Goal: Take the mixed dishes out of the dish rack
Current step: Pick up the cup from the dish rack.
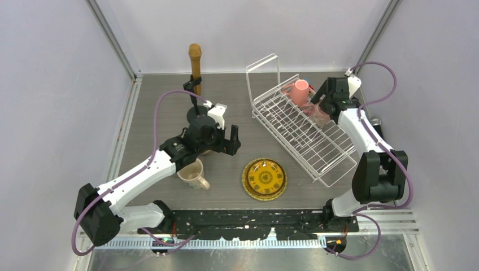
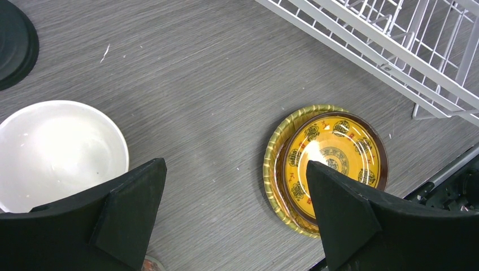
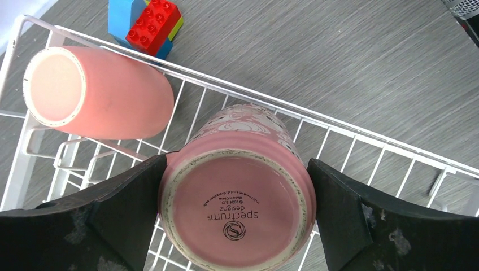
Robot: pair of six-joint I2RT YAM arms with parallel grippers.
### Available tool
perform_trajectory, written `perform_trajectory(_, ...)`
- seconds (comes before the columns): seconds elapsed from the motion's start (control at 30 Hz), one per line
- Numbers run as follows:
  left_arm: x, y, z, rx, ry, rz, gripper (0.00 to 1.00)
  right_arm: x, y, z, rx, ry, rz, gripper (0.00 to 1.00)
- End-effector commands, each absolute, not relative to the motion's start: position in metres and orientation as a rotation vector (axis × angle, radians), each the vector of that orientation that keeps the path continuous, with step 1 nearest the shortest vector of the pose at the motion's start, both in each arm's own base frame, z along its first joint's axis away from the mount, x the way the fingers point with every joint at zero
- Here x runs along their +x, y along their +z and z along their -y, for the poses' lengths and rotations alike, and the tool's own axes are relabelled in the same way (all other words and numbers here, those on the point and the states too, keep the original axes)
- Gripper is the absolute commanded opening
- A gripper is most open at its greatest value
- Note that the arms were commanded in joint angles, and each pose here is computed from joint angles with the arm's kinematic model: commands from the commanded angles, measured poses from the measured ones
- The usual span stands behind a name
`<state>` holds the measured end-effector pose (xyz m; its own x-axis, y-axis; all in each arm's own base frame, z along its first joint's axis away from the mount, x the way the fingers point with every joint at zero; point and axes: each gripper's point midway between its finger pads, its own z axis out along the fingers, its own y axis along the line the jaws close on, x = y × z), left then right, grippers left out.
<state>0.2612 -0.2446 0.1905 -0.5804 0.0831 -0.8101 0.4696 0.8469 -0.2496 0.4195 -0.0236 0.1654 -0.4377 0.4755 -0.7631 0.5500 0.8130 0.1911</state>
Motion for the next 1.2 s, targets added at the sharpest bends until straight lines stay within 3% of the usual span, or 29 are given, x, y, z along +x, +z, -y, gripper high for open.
perform_trajectory(0.0,0.265,0.206,0.249,0.381,-0.602,-2.083,0.99,0.438,0.208,0.019,0.752,0.064,-1.974,0.0)
perform_trajectory(0.63,0.268,0.21,0.255,0.379,-0.632,-2.06,0.99,0.418,0.309,0.028,0.703,0.286,-1.707,0.01)
perform_trajectory(1.17,0.283,0.252,0.288,0.346,-0.802,-1.907,0.99,0.389,0.349,-0.058,0.524,0.941,-1.579,0.0)
